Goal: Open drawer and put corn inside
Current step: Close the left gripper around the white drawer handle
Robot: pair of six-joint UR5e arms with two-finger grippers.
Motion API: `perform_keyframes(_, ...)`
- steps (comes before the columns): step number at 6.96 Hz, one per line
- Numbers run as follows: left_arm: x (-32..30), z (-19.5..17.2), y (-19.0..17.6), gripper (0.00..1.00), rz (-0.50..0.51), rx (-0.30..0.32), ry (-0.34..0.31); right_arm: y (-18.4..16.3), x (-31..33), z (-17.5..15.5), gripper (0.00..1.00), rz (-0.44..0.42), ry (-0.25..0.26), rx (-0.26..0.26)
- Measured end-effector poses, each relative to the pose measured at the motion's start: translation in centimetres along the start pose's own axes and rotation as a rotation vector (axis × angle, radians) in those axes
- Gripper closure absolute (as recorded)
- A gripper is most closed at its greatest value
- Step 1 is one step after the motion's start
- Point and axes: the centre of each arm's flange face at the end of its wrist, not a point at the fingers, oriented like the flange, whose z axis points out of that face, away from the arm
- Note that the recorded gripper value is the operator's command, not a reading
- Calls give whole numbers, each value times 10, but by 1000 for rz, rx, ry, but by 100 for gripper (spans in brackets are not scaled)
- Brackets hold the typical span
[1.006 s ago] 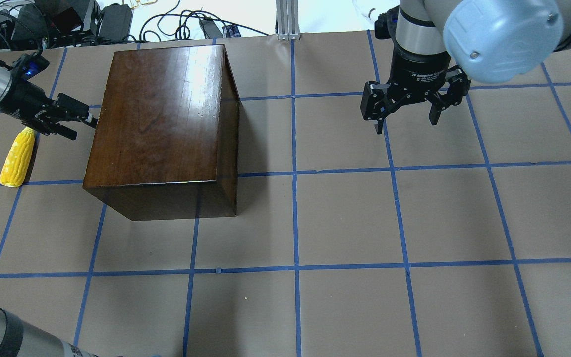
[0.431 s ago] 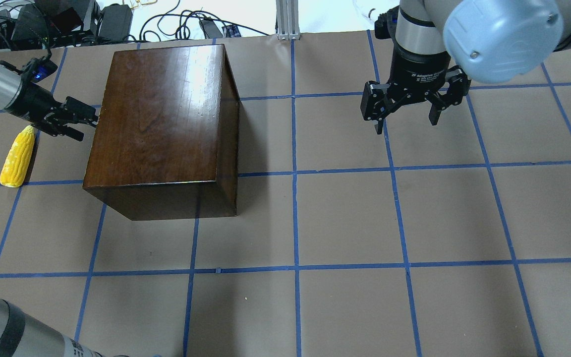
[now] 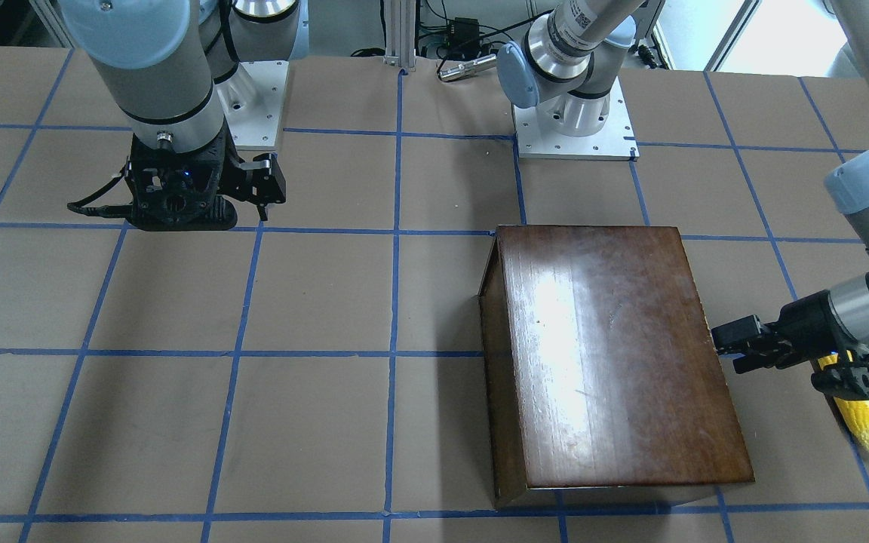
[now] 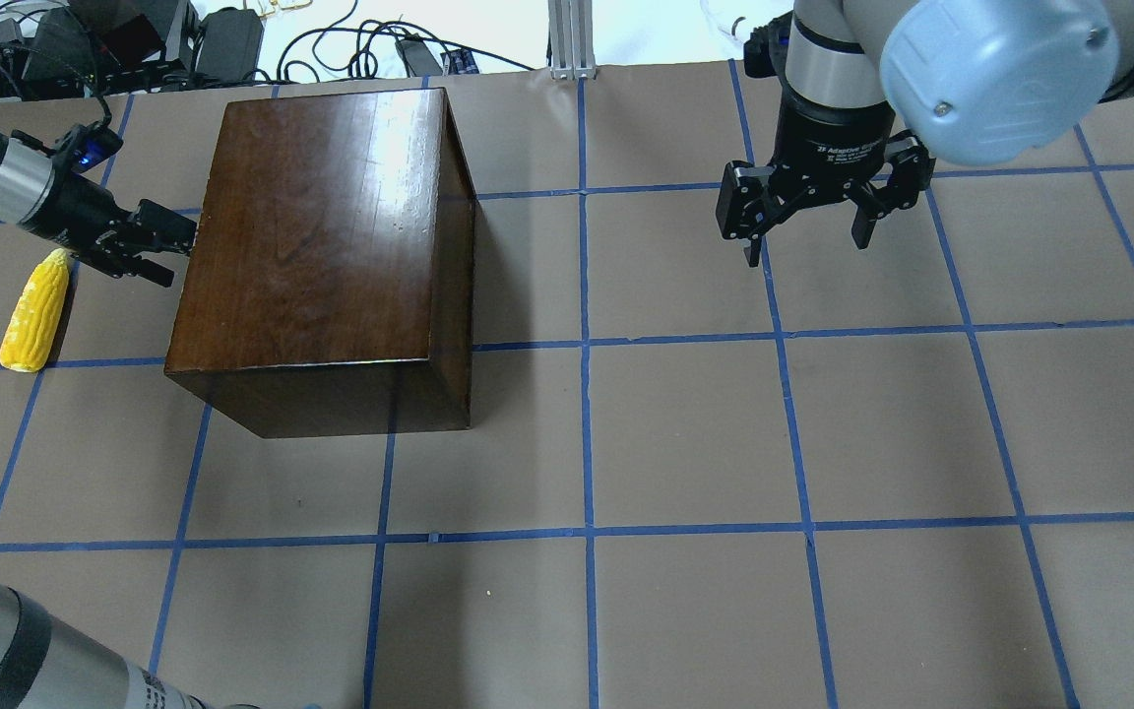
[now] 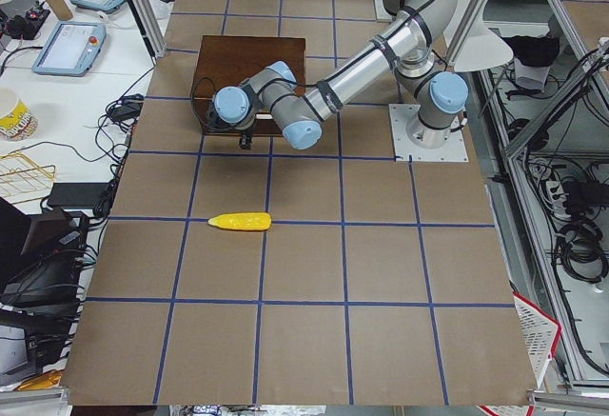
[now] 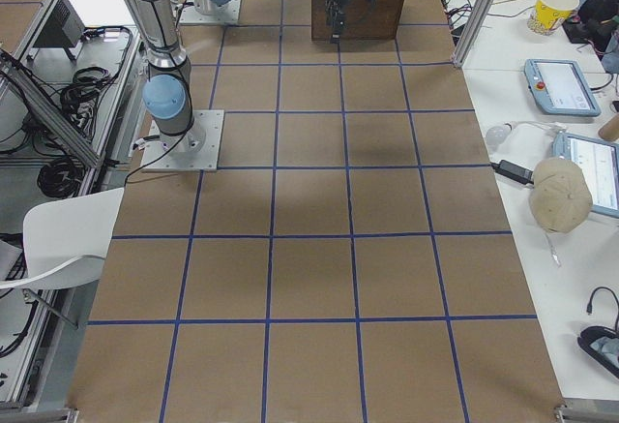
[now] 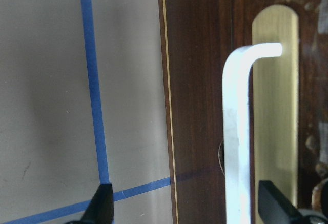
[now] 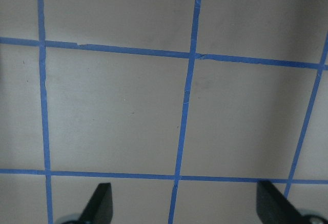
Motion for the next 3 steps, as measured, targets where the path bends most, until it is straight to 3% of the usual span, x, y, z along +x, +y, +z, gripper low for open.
perform_keyframes(3,-4,5,0,0,-3,-8,0,0,0,0,0,0,0,0)
